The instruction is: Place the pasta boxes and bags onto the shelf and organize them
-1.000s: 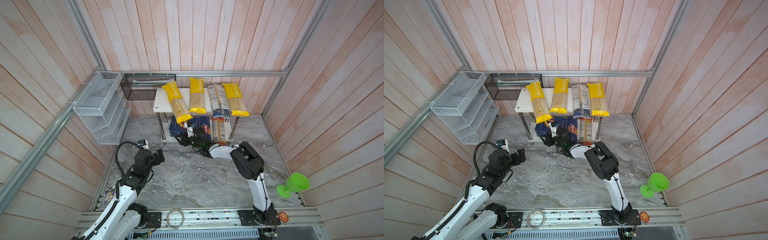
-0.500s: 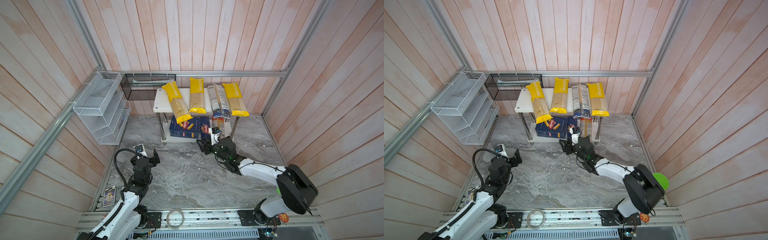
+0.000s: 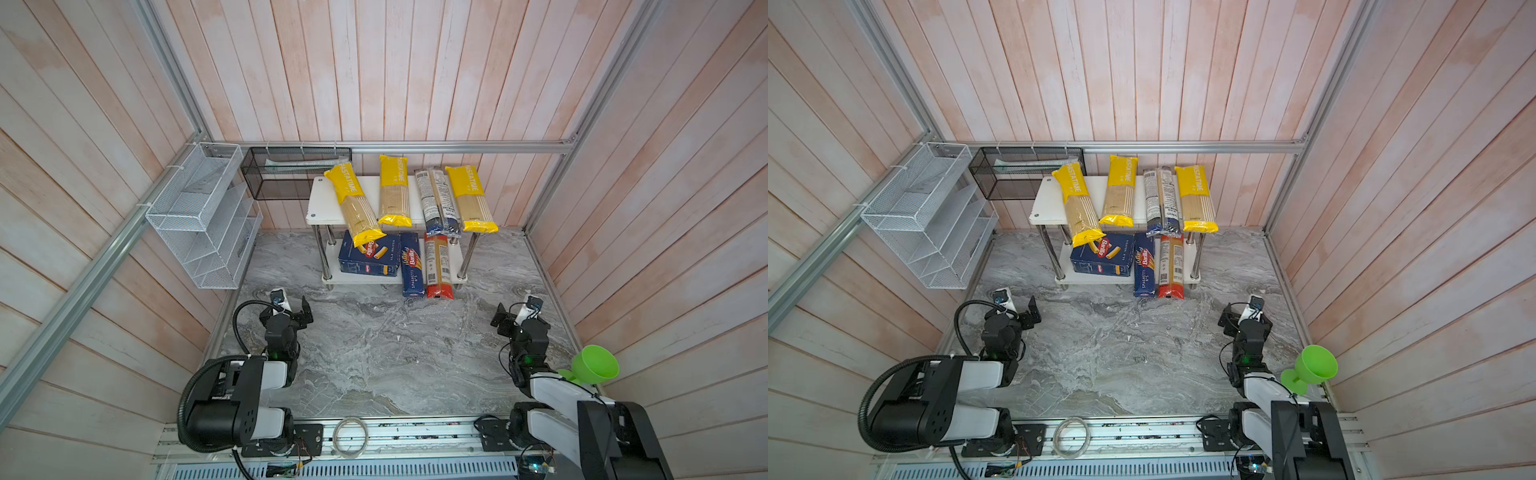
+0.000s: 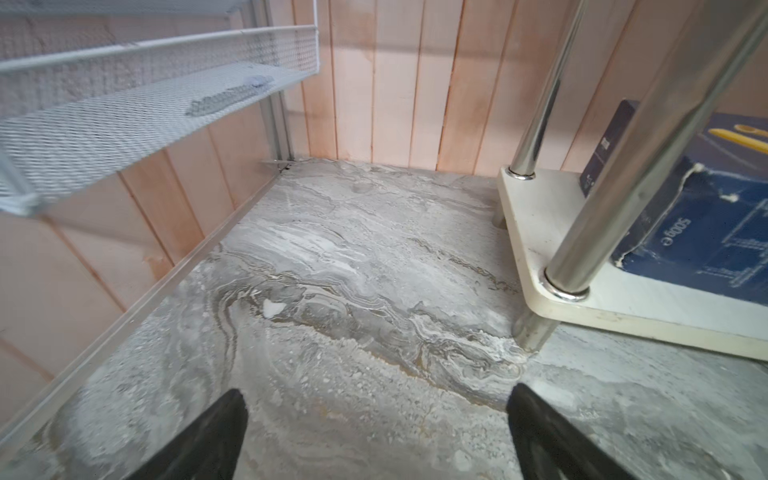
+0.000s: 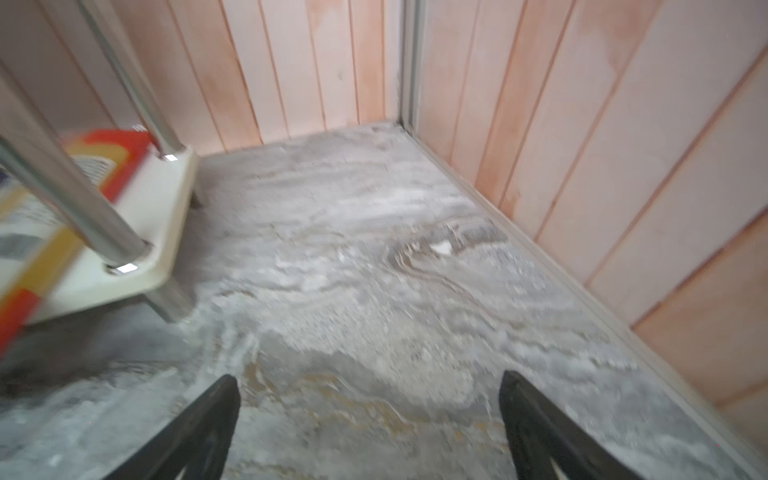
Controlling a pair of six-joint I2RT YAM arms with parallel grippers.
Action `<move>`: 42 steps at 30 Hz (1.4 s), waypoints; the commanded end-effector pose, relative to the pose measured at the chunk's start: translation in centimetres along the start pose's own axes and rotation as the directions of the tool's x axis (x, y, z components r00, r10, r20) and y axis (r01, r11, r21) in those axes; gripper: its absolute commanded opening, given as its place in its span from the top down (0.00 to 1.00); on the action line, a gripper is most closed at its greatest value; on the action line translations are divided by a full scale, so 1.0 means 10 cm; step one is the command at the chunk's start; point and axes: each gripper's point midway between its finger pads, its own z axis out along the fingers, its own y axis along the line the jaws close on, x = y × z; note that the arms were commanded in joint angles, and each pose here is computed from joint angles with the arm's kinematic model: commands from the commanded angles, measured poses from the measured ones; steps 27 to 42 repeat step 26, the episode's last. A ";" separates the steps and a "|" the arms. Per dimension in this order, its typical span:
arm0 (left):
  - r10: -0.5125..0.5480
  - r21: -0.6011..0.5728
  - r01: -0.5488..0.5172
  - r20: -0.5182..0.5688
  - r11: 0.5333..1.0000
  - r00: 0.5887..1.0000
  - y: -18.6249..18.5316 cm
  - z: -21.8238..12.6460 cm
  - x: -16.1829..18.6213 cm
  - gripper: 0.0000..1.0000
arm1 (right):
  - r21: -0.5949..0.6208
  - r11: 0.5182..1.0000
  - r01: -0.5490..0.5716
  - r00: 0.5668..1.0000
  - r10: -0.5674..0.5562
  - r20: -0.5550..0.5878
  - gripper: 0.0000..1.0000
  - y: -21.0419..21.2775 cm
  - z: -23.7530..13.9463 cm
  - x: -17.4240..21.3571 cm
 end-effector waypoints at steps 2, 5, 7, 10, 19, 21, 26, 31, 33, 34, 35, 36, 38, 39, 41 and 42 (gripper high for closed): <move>0.018 0.095 -0.024 0.071 0.995 0.997 -0.16 0.16 -0.22 0.00 | -0.068 0.998 0.007 0.979 0.007 0.205 0.02 0.19 0.13 -0.61; 0.013 0.106 -0.023 0.093 0.994 0.996 -0.17 0.15 -0.23 0.00 | -0.098 0.994 0.046 0.974 -0.023 0.227 0.02 0.24 0.23 -0.50; 0.015 0.107 -0.023 0.071 0.994 0.997 -0.17 0.16 -0.23 0.00 | -0.114 0.991 0.063 0.953 -0.026 0.302 0.02 0.29 0.22 -0.53; 0.014 0.105 -0.022 0.075 0.994 0.997 -0.16 0.16 -0.23 0.00 | -0.162 0.979 0.124 0.980 -0.095 0.172 0.02 0.45 0.39 -0.41; 0.014 0.106 -0.022 0.072 0.994 0.997 -0.17 0.17 -0.22 0.00 | -0.147 0.984 0.100 0.980 -0.072 0.186 0.02 0.41 0.39 -0.42; 0.014 0.107 -0.022 0.069 0.994 0.998 -0.17 0.18 -0.22 0.00 | -0.149 0.984 0.101 0.981 -0.074 0.180 0.02 0.42 0.39 -0.41; 0.014 0.107 -0.021 0.071 0.994 0.997 -0.16 0.17 -0.22 0.00 | -0.149 0.984 0.101 0.981 -0.073 0.182 0.02 0.41 0.39 -0.42; 0.014 0.107 -0.021 0.071 0.994 0.997 -0.16 0.17 -0.22 0.00 | -0.149 0.984 0.101 0.981 -0.073 0.182 0.02 0.41 0.39 -0.42; 0.014 0.107 -0.021 0.071 0.994 0.997 -0.16 0.17 -0.22 0.00 | -0.149 0.984 0.101 0.981 -0.073 0.182 0.02 0.41 0.39 -0.42; 0.014 0.107 -0.021 0.071 0.994 0.997 -0.16 0.17 -0.22 0.00 | -0.149 0.984 0.101 0.981 -0.073 0.182 0.02 0.41 0.39 -0.42; 0.014 0.107 -0.021 0.071 0.994 0.997 -0.16 0.17 -0.22 0.00 | -0.149 0.984 0.101 0.981 -0.073 0.182 0.02 0.41 0.39 -0.42; 0.014 0.107 -0.021 0.071 0.994 0.997 -0.16 0.17 -0.22 0.00 | -0.149 0.984 0.101 0.981 -0.073 0.182 0.02 0.41 0.39 -0.42; 0.014 0.107 -0.021 0.071 0.994 0.997 -0.16 0.17 -0.22 0.00 | -0.149 0.984 0.101 0.981 -0.073 0.182 0.02 0.41 0.39 -0.42; 0.014 0.107 -0.021 0.071 0.994 0.997 -0.16 0.17 -0.22 0.00 | -0.149 0.984 0.101 0.981 -0.073 0.182 0.02 0.41 0.39 -0.42; 0.014 0.107 -0.021 0.071 0.994 0.997 -0.16 0.17 -0.22 0.00 | -0.149 0.984 0.101 0.981 -0.073 0.182 0.02 0.41 0.39 -0.42; 0.014 0.107 -0.021 0.071 0.994 0.997 -0.16 0.17 -0.22 0.00 | -0.149 0.984 0.101 0.981 -0.073 0.182 0.02 0.41 0.39 -0.42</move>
